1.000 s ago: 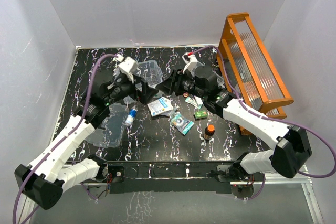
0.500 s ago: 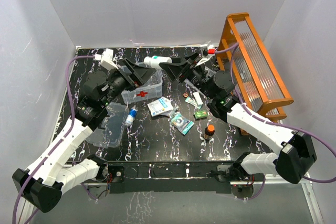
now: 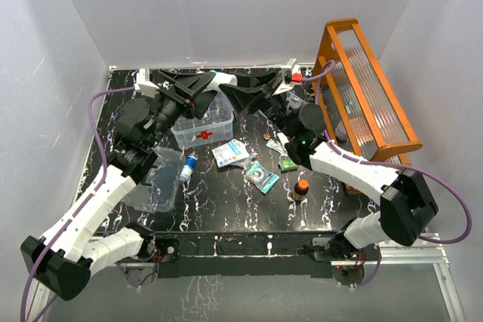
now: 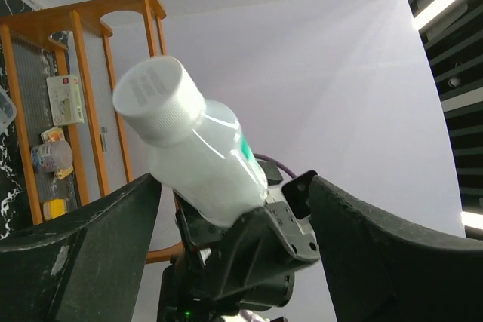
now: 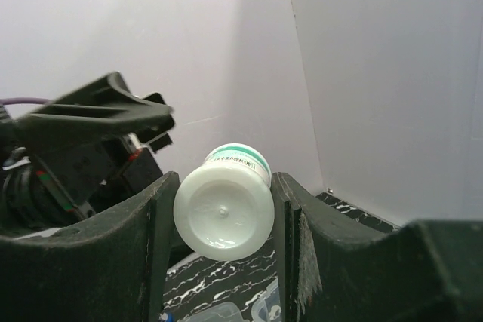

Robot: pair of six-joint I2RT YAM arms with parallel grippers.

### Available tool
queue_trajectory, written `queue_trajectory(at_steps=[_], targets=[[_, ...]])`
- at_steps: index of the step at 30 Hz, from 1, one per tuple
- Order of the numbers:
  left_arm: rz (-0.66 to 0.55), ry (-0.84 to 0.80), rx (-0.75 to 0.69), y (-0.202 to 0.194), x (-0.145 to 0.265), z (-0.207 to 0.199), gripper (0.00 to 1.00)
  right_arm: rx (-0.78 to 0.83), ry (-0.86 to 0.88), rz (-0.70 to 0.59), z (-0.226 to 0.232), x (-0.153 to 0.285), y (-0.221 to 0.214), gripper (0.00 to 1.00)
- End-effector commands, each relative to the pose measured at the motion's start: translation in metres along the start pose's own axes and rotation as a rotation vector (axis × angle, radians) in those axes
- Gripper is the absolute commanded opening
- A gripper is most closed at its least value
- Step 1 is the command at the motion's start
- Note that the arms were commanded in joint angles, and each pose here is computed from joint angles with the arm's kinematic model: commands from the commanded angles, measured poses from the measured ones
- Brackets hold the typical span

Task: Organize the medicine kit

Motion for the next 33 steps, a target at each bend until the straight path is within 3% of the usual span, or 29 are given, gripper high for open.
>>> queue_trajectory(at_steps=[1, 12, 22, 25, 33], targets=[[0.030, -0.030, 0.078, -0.002, -0.011, -0.020, 0.75, 0.040, 0.062, -0.188, 0.014, -0.020, 0.042, 0.36], [-0.057, -0.094, 0.111, 0.005, -0.012, -0.024, 0.51, 0.118, 0.085, -0.111, 0.016, -0.010, 0.021, 0.39], [-0.074, -0.101, 0.081, 0.006, -0.011, -0.021, 0.32, 0.135, 0.098, -0.010, 0.017, -0.001, 0.006, 0.52], [-0.075, -0.060, 0.003, 0.006, -0.012, -0.016, 0.31, 0.096, 0.027, 0.012, 0.015, -0.001, 0.012, 0.62], [-0.013, 0.225, -0.438, 0.026, -0.020, 0.010, 0.32, 0.038, -0.156, 0.169, 0.011, 0.022, 0.026, 0.75]])
Point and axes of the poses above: each gripper's point midway between its finger pads, its own x axis back along the fingers, its own z axis along the line the jaws close on, y = z × x, the point moved 10 cm from there along x, back along the fingers, and after that the axes turned 8 degrees about x, right-handed, at the moved point
